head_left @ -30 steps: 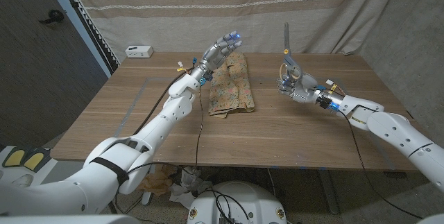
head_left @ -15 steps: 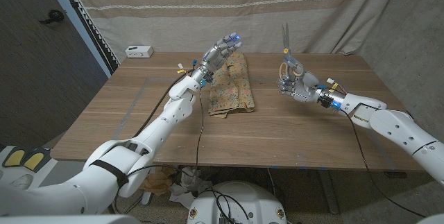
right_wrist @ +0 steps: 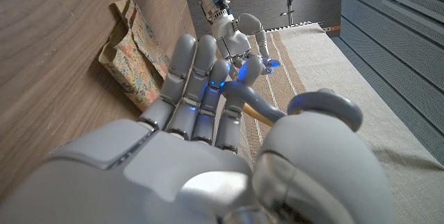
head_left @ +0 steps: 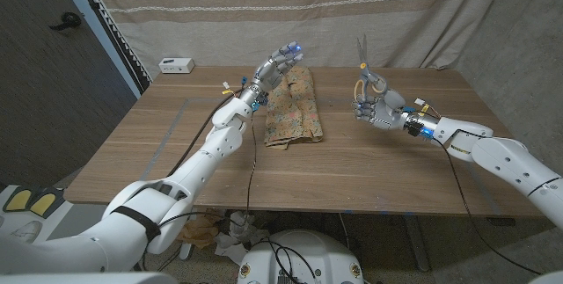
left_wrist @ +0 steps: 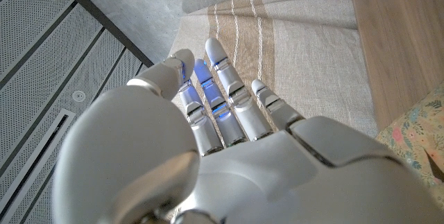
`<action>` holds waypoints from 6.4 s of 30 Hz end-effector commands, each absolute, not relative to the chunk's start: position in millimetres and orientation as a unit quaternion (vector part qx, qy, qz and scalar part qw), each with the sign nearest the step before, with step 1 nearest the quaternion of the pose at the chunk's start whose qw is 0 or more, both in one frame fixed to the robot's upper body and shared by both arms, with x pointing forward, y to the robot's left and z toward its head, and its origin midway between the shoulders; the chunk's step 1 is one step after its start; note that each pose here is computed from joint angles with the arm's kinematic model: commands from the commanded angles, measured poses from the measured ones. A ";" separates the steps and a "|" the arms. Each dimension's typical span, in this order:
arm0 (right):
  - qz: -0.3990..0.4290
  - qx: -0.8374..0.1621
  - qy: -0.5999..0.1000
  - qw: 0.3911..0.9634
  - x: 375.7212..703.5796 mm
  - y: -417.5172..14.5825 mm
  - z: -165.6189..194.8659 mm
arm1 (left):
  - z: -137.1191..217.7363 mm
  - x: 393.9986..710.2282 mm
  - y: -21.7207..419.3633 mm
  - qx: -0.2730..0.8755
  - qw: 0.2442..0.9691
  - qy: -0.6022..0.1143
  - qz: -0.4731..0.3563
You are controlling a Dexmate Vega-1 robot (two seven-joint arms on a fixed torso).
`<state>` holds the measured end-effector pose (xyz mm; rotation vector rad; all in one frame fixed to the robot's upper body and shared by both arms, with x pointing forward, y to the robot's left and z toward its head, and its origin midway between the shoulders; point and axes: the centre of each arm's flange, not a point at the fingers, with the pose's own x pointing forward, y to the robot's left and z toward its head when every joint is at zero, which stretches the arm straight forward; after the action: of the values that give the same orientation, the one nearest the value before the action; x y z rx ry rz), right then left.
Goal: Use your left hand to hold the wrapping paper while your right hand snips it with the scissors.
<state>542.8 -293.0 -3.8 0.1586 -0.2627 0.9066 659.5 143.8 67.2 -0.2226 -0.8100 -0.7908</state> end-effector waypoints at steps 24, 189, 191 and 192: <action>0.433 0.033 -0.126 0.892 537.3 -289.2 5.9 | 64.4 653.2 164.7 -0.094 0.850 -0.382 -0.349; 0.422 0.035 -0.116 0.898 512.6 -311.2 -4.3 | 112.7 587.8 146.3 0.859 0.394 -0.304 -0.120; 0.422 0.033 -0.119 0.898 512.1 -311.4 -4.6 | 111.9 589.6 147.5 0.858 0.392 -0.310 -0.120; 0.422 0.034 -0.120 0.898 511.6 -311.5 -4.8 | 111.2 592.9 148.6 0.857 0.393 -0.310 -0.122</action>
<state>514.7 -311.3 -3.9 0.0720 -0.2426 0.8793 582.6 141.9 120.8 2.1791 -0.6911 -0.2817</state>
